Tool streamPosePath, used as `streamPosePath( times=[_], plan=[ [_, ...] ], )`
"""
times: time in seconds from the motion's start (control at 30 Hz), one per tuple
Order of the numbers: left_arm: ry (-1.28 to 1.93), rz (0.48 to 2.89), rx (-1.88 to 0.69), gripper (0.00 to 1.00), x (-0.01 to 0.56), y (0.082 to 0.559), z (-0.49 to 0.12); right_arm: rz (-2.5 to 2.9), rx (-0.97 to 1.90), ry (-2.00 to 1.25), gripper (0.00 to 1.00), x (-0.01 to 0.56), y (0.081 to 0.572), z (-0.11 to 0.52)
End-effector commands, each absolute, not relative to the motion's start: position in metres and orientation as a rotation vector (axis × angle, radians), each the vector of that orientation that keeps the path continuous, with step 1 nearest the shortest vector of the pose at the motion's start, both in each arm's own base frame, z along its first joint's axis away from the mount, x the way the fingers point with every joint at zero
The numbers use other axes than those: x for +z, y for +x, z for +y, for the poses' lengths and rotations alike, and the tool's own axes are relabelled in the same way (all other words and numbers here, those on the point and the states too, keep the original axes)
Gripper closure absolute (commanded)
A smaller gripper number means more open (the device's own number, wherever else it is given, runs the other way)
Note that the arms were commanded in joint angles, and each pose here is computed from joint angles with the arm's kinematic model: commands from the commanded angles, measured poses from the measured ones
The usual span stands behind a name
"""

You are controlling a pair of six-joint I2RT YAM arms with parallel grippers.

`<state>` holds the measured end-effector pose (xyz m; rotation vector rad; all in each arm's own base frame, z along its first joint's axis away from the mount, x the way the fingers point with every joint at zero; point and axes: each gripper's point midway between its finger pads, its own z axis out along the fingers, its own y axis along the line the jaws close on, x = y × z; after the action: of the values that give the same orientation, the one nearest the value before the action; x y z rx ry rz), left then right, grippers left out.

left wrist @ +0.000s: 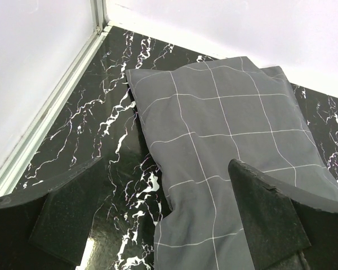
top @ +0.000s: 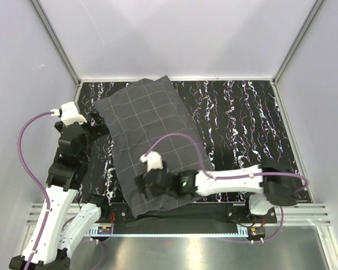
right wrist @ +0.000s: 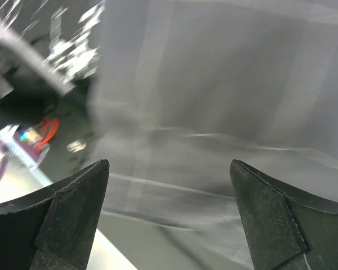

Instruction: Remove the pillowcase from the pillow

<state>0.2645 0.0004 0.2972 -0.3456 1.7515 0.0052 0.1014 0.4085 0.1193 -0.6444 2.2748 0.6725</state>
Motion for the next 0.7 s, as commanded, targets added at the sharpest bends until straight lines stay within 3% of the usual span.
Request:
streamPosePath(
  times=[0.0,0.23,0.53,0.63,0.67],
  plan=[
    [-0.370,1.711,-0.002,0.01,0.311,0.267,0.002,2.249,0.815,-0.637,0.04,0.134,0.064,0.458],
    [-0.360,1.700,-0.004,0.01,0.312,0.264,0.002,2.326,0.821,-0.652,0.02,0.114,0.029,0.472],
    [-0.348,1.692,-0.026,0.01,0.316,0.264,-0.001,2.420,0.536,-0.718,0.09,0.043,0.008,0.474],
    [-0.343,1.696,-0.026,0.01,0.315,0.264,-0.001,2.438,0.385,-0.683,0.21,0.025,0.016,0.460],
    [-0.343,1.696,-0.028,0.01,0.315,0.264,-0.002,2.433,0.344,-0.645,0.37,0.021,0.021,0.455]
  ],
)
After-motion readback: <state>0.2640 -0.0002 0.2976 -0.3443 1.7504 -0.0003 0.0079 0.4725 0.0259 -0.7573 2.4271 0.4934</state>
